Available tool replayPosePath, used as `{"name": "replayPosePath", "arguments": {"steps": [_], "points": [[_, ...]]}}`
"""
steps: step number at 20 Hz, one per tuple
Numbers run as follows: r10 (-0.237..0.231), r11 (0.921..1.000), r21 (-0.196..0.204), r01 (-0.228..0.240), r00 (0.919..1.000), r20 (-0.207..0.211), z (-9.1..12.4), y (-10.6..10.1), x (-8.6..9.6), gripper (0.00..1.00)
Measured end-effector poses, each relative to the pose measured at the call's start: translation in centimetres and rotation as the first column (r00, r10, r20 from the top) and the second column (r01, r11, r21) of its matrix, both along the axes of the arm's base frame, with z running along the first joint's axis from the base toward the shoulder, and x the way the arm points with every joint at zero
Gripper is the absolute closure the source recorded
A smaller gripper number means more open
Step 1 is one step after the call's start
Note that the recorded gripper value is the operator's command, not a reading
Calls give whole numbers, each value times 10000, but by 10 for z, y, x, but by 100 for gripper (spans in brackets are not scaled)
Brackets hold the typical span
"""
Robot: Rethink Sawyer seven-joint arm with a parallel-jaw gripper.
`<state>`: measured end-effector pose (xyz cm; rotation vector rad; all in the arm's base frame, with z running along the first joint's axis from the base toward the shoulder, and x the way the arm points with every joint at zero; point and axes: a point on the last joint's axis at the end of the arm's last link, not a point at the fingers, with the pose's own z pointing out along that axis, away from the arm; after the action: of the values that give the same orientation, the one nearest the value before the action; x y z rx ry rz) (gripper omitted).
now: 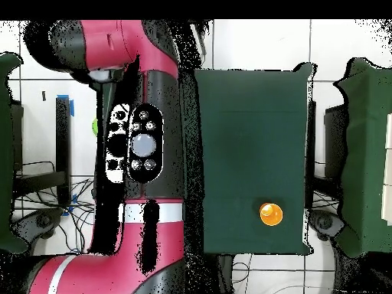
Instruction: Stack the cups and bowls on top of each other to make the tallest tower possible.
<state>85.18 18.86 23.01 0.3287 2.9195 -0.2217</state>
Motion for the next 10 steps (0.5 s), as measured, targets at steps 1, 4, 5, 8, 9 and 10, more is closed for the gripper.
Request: {"name": "replayPosePath", "arguments": {"steps": [1,4,5,8,9,10], "points": [[-17,10000,-1,17,10000,-40,0,-1,-2,100],[-67,10000,1,67,9999,-159,0,-3,-6,100],[-89,10000,-1,89,9997,-216,0,-4,-8,100],[-165,9999,-19,164,9991,-387,1,-8,-17,100],[-182,9998,-24,181,9989,-421,2,-9,-19,100],[-200,9998,-24,200,9988,-445,2,-10,-21,100]]}}
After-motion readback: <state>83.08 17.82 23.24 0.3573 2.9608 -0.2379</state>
